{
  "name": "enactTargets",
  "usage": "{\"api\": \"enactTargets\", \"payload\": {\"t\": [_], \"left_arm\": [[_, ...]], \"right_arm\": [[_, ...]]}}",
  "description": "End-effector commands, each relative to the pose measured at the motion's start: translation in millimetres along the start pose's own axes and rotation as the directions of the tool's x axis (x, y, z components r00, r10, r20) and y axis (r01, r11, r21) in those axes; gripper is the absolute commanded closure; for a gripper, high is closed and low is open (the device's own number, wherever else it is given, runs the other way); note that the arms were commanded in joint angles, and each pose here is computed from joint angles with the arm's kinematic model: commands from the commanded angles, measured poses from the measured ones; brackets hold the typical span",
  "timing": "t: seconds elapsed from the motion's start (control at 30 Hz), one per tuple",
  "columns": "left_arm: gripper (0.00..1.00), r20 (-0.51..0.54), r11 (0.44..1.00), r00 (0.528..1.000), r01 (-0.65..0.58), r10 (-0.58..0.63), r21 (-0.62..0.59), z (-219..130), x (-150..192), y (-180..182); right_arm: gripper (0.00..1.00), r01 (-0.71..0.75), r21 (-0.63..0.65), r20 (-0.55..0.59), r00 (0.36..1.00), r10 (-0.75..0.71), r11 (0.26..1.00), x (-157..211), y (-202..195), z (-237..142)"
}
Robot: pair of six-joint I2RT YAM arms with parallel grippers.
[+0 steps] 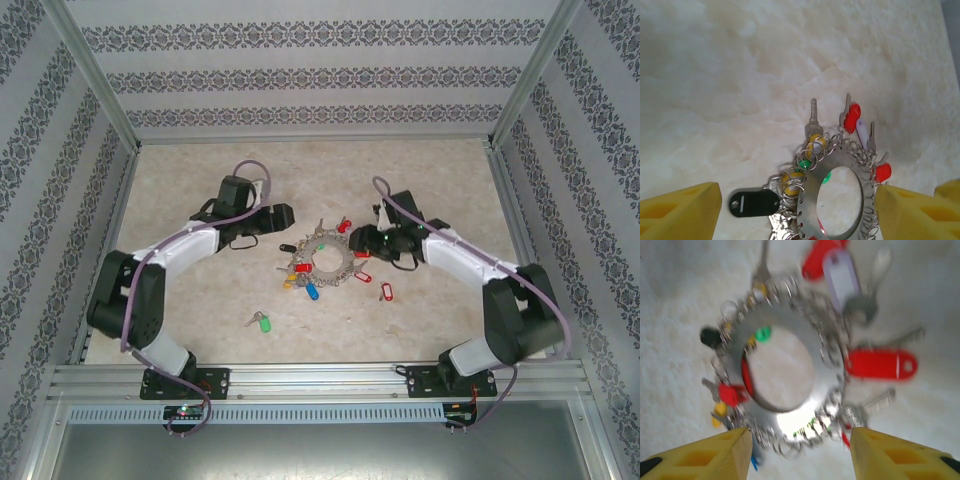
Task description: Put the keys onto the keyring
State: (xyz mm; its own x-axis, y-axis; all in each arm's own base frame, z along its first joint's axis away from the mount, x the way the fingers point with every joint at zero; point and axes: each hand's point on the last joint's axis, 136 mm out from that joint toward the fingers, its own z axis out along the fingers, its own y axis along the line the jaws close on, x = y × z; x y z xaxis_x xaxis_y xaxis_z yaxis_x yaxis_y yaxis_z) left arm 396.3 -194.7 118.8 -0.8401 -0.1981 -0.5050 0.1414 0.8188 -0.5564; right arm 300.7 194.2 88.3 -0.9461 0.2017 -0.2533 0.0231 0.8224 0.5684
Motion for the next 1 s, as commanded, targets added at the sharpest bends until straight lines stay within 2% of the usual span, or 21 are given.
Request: {"api": "enactTargets", "payload": {"t": [0.0,0.2,0.37,0.6,0.8,0.97], "left_arm": [[0.22,-0.111,0.999,0.993,-0.048,0.047,0.000,19,18,-8],[0.25,-0.201,0.996,0.976,-0.084,0.081,-0.005,52,26,-11],[0.30,-0.244,0.996,0.965,-0.092,0.092,0.012,68,26,-13],[0.37,-0.311,0.995,0.945,-0.087,0.101,0.056,83,41,-19],[0.37,-0.352,0.995,0.931,-0.076,0.093,0.061,91,54,-16],[0.40,-0.384,0.995,0.919,-0.072,0.093,0.068,94,67,-15]], "right_arm": [[0.46,-0.125,-0.042,0.008,0.992,0.125,0.991,21,1,3],[0.44,-0.213,-0.103,-0.008,0.977,0.214,0.972,49,9,17],[0.46,-0.273,-0.161,-0.066,0.962,0.266,0.948,55,16,38],[0.48,-0.306,-0.121,-0.077,0.951,0.298,0.944,60,9,59],[0.47,-0.346,-0.070,-0.039,0.938,0.344,0.936,59,-6,66],[0.50,-0.351,-0.107,0.022,0.935,0.355,0.930,43,-6,70]]}}
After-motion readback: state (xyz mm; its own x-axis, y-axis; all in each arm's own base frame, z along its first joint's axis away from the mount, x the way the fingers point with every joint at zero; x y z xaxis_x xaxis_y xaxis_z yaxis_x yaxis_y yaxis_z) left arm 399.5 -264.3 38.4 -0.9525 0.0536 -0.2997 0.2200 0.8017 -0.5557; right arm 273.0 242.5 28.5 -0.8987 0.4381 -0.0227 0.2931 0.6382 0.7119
